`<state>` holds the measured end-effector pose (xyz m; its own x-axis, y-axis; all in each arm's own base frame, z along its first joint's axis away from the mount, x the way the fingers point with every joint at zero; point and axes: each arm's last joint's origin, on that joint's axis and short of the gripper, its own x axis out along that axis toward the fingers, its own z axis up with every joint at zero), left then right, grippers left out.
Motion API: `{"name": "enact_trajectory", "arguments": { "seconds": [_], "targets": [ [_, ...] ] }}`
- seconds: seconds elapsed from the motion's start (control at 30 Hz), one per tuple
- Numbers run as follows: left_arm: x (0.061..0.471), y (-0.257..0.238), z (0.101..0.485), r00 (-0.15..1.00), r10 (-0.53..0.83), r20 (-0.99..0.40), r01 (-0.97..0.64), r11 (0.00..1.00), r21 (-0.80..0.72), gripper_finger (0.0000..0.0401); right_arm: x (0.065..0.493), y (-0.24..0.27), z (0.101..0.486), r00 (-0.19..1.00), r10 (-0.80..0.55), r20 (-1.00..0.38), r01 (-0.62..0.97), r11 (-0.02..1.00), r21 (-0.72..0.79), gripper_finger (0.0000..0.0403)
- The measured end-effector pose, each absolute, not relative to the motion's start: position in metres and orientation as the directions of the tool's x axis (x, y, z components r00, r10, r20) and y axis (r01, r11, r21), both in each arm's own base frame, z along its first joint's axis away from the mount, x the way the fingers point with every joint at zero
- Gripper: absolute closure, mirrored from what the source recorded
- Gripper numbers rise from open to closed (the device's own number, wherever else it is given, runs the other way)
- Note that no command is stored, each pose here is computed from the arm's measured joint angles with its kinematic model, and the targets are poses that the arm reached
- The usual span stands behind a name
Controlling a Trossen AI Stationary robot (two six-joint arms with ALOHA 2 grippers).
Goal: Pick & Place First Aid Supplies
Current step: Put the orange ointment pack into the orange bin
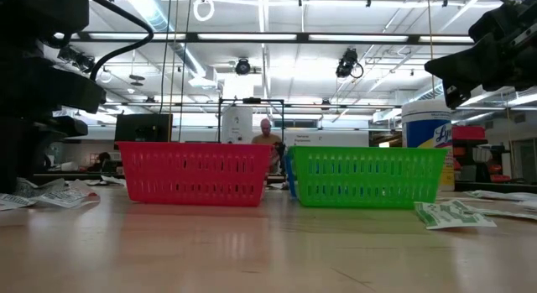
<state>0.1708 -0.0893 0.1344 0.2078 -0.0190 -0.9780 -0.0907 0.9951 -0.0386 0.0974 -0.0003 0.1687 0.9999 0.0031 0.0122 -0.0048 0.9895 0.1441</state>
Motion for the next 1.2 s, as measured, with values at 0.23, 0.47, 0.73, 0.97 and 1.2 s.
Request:
{"name": "enact_trajectory", "arguments": {
  "seconds": [0.23,0.47,0.73,0.97,1.2],
  "targets": [
    [0.171,-0.089,0.134,0.206,-0.024,-0.978,-0.091,0.995,-0.043,0.0355,0.097,0.000,0.169,1.000,0.003,0.012,-0.005,0.990,0.144,0.0385],
    [0.172,-0.090,0.136,0.201,-0.022,-0.979,-0.091,0.995,-0.041,0.0355,0.097,0.000,0.169,1.000,0.003,0.012,-0.005,0.990,0.144,0.0385],
    [0.173,-0.091,0.138,0.197,-0.021,-0.980,-0.091,0.995,-0.040,0.0356,0.097,0.000,0.169,1.000,0.003,0.012,-0.005,0.990,0.144,0.0385],
    [0.171,-0.090,0.138,0.178,-0.012,-0.984,-0.092,0.995,-0.029,0.0356,0.097,0.000,0.169,1.000,0.004,0.012,-0.005,0.990,0.144,0.0385],
    [0.173,-0.091,0.145,0.172,-0.009,-0.985,-0.077,0.997,-0.022,0.0356,0.097,0.000,0.169,1.000,0.003,0.012,-0.005,0.990,0.144,0.0385]
  ]
}}
